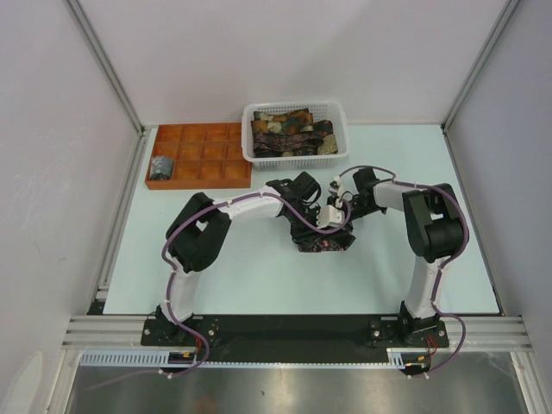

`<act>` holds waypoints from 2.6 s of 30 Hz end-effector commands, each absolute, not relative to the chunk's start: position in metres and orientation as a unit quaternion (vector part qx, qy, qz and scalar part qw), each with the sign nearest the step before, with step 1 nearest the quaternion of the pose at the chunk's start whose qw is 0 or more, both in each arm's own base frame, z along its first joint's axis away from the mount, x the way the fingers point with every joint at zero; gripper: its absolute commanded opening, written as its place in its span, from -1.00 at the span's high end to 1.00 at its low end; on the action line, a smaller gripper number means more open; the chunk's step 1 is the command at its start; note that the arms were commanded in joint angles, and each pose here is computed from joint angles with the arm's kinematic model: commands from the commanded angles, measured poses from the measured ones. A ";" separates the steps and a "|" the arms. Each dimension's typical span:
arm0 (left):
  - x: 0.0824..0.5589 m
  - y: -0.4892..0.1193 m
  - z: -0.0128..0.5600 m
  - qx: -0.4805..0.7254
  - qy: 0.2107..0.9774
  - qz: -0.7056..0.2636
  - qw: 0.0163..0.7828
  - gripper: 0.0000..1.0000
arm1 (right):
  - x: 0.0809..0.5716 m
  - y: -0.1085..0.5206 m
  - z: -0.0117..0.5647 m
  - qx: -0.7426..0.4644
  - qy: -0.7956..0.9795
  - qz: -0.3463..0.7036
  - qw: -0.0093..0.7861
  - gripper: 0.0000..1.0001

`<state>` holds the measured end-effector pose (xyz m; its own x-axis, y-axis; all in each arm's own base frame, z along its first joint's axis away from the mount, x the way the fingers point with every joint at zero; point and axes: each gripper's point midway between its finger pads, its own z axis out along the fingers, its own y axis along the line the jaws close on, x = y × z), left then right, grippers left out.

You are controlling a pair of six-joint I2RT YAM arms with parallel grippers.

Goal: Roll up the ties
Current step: Roll the tie at the center of the board.

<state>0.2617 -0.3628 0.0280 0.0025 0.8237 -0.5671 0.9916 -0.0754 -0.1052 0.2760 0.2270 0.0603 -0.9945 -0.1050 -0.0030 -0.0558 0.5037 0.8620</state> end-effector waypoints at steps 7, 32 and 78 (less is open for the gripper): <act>0.258 -0.356 0.020 0.679 0.673 -0.253 0.145 -0.18 | 0.279 0.210 0.024 0.033 -0.885 -0.464 0.029 1.00; 0.271 -0.404 0.047 0.660 0.639 -0.326 0.225 -0.46 | 0.281 0.196 -0.014 0.043 -0.914 -0.403 0.028 1.00; 0.267 -0.378 0.066 0.635 0.675 -0.292 0.235 -0.75 | 0.283 0.160 -0.002 0.014 -0.924 -0.380 0.022 1.00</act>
